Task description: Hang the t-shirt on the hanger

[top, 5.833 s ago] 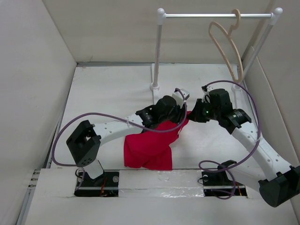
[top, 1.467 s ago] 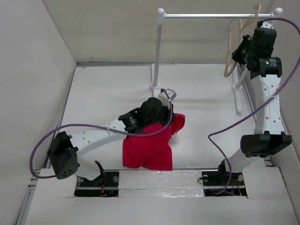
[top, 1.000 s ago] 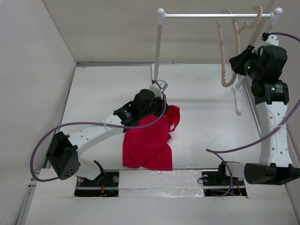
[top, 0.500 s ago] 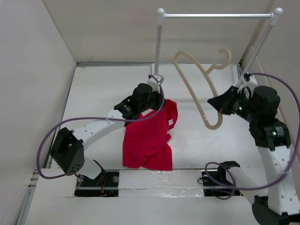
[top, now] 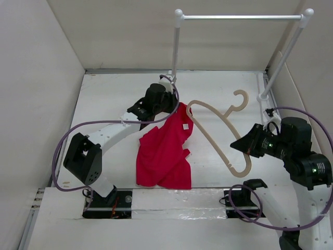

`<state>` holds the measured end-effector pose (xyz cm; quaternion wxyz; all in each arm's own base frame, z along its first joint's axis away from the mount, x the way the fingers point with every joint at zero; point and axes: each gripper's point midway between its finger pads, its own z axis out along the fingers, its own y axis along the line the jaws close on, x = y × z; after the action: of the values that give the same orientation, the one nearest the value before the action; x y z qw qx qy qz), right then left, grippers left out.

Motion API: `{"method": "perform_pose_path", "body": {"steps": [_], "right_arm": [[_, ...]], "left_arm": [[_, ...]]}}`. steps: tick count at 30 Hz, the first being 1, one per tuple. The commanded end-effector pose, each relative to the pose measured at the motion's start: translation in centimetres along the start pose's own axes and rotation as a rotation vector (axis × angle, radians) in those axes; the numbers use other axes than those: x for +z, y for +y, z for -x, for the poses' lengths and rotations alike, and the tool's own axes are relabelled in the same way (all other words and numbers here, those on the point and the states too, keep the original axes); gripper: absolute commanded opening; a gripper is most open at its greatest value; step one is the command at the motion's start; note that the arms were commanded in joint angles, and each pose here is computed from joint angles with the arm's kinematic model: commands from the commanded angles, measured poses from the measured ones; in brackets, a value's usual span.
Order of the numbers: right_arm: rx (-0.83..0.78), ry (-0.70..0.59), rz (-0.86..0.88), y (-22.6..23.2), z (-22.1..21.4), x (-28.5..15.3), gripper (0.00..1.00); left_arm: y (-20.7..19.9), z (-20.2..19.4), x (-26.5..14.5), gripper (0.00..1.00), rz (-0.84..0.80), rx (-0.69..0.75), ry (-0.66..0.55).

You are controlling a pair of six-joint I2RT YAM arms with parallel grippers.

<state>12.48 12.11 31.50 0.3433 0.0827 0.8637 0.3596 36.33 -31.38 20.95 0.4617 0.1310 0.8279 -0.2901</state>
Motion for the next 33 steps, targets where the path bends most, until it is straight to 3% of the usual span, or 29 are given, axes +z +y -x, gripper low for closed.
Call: {"method": "perform_pose_path", "body": {"steps": [1,19,25,33], "right_arm": [[-0.033,0.065,0.032,0.3,-1.2,-0.1,0.00],[-0.055,0.143,0.081,0.9,-1.0,2.0,0.00],[-0.050,0.089,0.077,0.6,0.8,4.2,0.00],[-0.157,0.040,0.236,6.3,3.0,7.9,0.00]], "left_arm": [[-2.2,4.1,-0.6,0.00,-0.067,0.005,-0.109],[-3.7,4.8,-2.3,0.00,-0.127,-0.034,-0.119],[-5.9,5.5,-4.3,0.00,-0.166,-0.002,-0.137],[-8.2,6.3,-8.5,0.00,-0.280,-0.055,-0.155]]}}
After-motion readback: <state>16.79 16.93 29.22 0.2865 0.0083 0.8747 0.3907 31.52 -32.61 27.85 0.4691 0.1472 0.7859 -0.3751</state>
